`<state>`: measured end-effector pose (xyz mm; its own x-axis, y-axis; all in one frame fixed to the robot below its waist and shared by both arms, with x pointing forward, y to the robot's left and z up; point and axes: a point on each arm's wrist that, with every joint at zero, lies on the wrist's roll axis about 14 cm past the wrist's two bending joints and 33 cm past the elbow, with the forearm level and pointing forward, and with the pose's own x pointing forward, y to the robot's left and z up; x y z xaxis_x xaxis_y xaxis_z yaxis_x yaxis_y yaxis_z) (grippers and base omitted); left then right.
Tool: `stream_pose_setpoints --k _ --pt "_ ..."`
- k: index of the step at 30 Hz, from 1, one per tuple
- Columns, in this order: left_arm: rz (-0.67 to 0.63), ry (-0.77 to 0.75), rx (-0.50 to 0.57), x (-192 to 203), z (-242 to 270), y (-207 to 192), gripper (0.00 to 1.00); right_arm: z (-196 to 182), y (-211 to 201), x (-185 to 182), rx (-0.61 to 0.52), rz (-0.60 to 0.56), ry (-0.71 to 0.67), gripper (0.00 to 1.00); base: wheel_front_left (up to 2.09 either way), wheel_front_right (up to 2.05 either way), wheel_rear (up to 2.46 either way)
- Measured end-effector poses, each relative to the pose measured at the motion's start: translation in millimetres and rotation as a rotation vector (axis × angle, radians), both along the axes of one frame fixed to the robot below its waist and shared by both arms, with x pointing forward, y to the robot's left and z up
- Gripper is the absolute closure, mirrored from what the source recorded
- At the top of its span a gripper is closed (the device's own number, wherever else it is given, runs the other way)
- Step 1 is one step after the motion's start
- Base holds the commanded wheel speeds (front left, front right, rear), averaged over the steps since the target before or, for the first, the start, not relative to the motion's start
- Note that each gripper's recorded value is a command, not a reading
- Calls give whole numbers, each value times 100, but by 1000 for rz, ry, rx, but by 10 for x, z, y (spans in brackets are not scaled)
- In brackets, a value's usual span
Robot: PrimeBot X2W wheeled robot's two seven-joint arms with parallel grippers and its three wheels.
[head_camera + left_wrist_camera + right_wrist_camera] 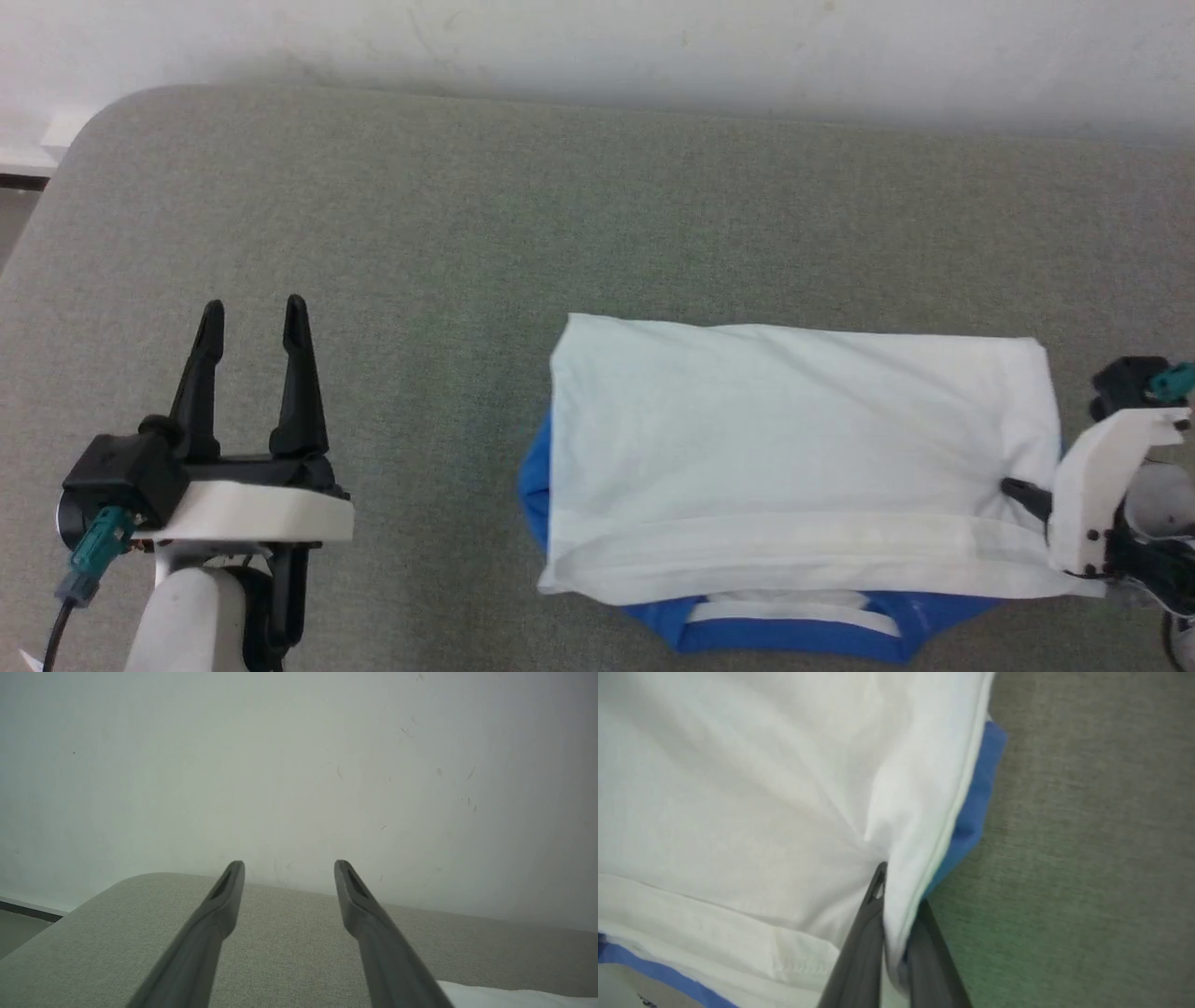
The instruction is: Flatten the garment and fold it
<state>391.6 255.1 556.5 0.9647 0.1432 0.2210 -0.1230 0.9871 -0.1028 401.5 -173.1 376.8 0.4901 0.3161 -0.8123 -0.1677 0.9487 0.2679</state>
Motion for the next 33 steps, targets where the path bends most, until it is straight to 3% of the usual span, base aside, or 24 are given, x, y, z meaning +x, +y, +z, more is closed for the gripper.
stream_pose_setpoints --k 6,11,22,33 --pt "-14 -2 -13 7 -10 -57 0 12 -580 -64 -156 -88 11 100 0 0 0" --pt "-24 -3 -20 -13 -13 -95 0 160 -641 -57 -231 -62 -21 100 0 0 0" --pt "-31 -3 -18 -161 -9 -111 0 934 133 -14 -189 184 -271 100 0 0 0" --pt "-36 3 -23 -229 -32 -127 0 931 1136 -108 -67 418 -313 100 0 0 0"
